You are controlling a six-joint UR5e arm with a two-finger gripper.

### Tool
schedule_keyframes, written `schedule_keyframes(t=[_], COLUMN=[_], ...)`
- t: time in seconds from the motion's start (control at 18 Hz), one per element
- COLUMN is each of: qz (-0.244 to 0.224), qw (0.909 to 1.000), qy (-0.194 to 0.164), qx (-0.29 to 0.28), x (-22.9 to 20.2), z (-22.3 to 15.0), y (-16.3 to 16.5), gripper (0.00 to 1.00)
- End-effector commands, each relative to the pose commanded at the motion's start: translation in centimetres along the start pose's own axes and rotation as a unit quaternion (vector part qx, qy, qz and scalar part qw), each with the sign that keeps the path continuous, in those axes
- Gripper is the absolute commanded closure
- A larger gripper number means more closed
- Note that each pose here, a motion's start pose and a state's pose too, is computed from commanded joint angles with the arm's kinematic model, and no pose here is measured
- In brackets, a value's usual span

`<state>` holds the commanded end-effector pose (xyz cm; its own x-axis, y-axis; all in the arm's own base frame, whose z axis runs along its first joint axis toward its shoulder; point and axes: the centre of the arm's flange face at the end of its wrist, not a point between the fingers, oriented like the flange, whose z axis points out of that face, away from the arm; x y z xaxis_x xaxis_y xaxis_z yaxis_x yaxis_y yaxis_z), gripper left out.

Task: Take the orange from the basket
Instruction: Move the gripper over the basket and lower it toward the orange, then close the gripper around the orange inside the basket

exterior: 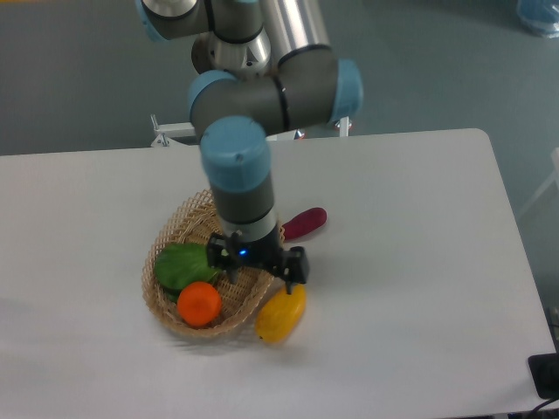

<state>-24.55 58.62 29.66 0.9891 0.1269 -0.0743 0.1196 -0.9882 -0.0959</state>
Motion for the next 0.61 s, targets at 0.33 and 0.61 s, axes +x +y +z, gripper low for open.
schedule_keyframes(t=[0.33,0.61], qz=[0.005,0.005], qw=[0.9981,0.9979], qy=[0.062,0.065], qx=[0.006,0.001], x=[3.2,3.3], z=[3.3,4.5], y=[-1.0,-1.2], gripper=[0.0,0.0])
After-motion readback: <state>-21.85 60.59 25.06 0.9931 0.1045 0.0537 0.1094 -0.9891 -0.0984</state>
